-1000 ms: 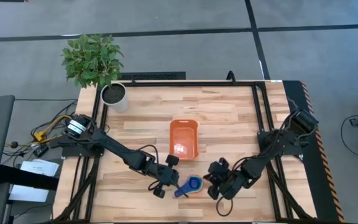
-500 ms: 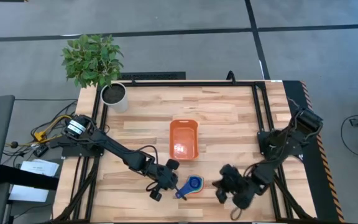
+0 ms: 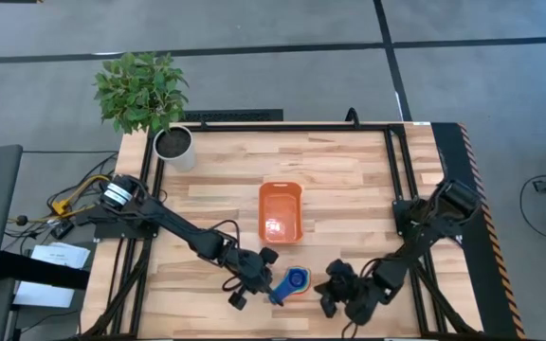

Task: Nest measuring cups in basket
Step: Put the stacked measuring cups into the orange bin

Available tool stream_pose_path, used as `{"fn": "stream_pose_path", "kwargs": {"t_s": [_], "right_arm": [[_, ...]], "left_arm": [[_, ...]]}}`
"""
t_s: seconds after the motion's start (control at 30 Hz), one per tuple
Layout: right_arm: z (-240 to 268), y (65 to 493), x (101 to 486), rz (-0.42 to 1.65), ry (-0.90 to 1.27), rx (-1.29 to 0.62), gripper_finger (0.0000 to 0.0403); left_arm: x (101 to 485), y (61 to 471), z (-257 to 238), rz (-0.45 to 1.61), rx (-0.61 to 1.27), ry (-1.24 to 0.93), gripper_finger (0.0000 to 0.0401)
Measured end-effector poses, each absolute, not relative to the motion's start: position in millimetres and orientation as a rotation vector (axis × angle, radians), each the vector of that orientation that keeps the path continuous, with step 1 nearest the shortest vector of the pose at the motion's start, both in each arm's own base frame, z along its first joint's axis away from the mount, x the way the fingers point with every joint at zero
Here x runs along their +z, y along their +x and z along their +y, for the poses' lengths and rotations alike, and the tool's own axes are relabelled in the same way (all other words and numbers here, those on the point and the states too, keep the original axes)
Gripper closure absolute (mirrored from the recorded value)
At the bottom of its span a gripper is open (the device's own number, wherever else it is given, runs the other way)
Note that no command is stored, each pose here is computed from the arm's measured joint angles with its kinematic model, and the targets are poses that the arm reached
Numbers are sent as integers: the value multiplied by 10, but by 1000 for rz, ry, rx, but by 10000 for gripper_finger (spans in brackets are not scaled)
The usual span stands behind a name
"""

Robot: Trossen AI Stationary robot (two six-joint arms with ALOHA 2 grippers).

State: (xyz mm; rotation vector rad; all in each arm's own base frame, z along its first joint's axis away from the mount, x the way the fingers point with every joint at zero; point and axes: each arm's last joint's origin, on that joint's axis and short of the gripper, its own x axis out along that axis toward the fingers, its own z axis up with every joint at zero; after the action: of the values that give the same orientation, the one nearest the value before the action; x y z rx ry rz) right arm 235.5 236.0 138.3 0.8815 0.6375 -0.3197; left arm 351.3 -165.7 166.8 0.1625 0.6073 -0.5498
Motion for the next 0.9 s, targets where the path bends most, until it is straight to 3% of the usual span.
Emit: {"fn": "stream_pose_path", "kwargs": {"t_s": [0.33, 0.9], "right_arm": [[2225, 2496, 1359, 629, 831, -342, 385], [1952, 2665, 1329, 654, 698, -405, 382]], "left_arm": [[1538, 3620, -1700, 626, -576, 126, 401], [1655, 3780, -1615, 486, -547, 145, 401]]}}
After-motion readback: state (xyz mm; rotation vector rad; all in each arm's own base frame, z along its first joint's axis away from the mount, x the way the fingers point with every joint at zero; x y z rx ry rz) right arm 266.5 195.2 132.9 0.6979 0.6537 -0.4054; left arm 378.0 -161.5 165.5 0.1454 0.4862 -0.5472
